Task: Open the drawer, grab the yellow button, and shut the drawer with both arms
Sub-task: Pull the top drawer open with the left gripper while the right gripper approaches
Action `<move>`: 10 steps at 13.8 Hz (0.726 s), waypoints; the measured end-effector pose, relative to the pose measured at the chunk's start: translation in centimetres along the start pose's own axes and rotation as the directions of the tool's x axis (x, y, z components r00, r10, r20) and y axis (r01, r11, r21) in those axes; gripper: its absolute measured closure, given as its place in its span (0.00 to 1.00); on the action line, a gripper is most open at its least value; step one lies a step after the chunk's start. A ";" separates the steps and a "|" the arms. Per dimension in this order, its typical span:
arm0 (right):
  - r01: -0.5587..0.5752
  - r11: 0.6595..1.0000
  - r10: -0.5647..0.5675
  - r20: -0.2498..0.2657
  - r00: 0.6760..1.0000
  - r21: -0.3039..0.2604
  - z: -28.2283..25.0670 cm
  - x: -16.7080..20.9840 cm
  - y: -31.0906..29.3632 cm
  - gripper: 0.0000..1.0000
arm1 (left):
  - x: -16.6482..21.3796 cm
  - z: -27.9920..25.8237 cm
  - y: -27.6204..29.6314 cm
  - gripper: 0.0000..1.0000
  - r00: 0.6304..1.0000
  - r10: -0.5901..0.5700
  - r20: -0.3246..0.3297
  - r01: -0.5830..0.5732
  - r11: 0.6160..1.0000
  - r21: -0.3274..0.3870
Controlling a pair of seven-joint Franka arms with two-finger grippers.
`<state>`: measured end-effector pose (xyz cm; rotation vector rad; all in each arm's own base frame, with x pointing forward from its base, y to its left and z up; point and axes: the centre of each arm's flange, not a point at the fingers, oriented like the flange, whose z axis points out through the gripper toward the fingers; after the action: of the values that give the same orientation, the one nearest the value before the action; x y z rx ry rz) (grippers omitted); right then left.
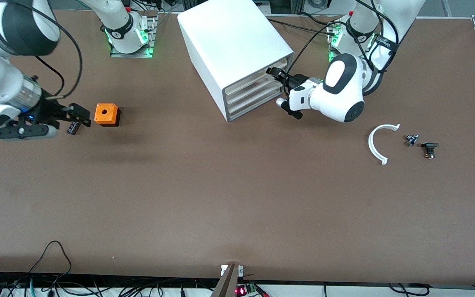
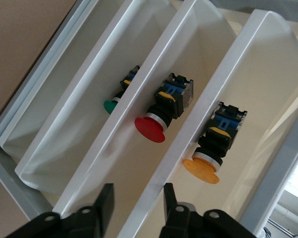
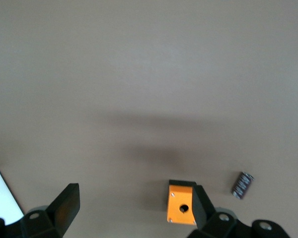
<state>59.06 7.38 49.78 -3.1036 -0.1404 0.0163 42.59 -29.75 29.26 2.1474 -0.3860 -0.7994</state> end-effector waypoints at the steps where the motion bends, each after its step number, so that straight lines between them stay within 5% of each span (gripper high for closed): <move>1: 0.016 1.000 -0.016 0.000 1.000 -0.002 0.8 0.7 -1.0 0.00 | 0.0 0.0 0.2 0.68 1.000 0.001 -0.002 -0.001 1.000 -0.007; 2: 0.028 1.000 -0.028 0.000 1.000 -0.003 1.4 1.4 -1.8 0.00 | -0.1 0.1 0.4 0.75 1.000 0.012 -0.003 -0.012 1.000 -0.007; 6: 0.081 0.997 -0.081 -0.009 0.997 -0.006 2.0 3.2 -5.3 0.00 | -0.2 -0.3 0.5 0.77 0.999 0.038 -0.016 -0.038 0.999 -0.003; 10: 0.177 0.984 -0.177 -0.044 0.983 -0.007 1.1 3.9 -11.7 0.00 | -0.4 -6.8 -2.3 0.78 0.985 0.072 -0.156 -0.074 0.997 -0.007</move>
<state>61.90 19.45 49.11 -3.0791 -0.4150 -0.0581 46.76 -24.20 30.94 2.1536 -0.3742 -0.5865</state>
